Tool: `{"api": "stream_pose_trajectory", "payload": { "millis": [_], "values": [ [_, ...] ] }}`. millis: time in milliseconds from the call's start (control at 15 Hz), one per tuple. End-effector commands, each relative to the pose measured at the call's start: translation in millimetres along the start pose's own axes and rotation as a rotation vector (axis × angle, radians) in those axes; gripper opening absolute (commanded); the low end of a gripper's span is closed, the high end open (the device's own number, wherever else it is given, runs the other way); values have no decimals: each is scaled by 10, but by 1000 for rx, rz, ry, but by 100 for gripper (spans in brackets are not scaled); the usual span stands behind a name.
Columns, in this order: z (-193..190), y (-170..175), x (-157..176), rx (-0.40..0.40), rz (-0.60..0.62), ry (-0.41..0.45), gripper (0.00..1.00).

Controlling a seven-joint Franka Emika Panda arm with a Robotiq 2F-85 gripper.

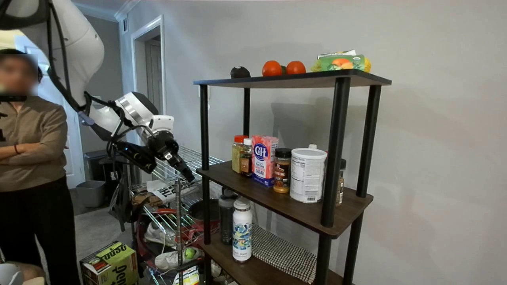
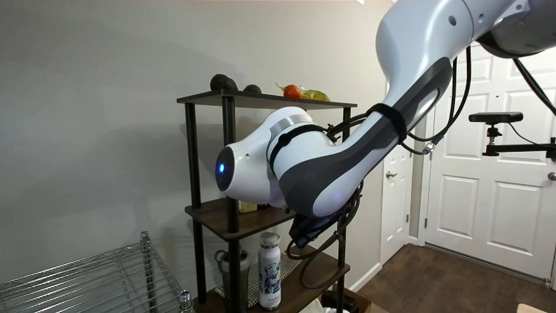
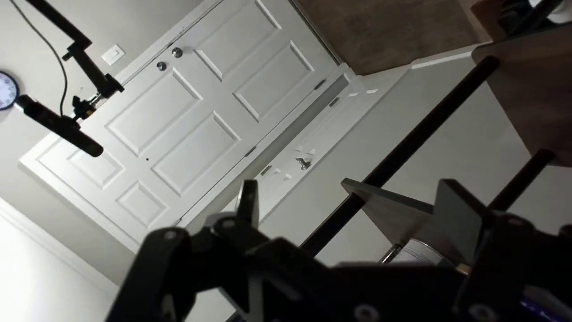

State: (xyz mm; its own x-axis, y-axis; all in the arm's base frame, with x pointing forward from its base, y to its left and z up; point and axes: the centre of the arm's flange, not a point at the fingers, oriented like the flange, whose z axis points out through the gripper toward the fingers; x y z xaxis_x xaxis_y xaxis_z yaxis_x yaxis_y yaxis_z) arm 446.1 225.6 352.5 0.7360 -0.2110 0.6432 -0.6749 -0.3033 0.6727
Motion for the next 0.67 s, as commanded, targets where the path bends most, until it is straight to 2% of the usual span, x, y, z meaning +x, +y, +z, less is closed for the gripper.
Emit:
{"api": "stream_pose_trajectory", "payload": {
  "millis": [0, 333, 600],
  "values": [
    [35, -16, 28, 101, 159, -21, 100],
    [97, -108, 94, 187, 290, -51, 100],
    [162, -179, 167, 239, 348, -82, 100]
  ]
}}
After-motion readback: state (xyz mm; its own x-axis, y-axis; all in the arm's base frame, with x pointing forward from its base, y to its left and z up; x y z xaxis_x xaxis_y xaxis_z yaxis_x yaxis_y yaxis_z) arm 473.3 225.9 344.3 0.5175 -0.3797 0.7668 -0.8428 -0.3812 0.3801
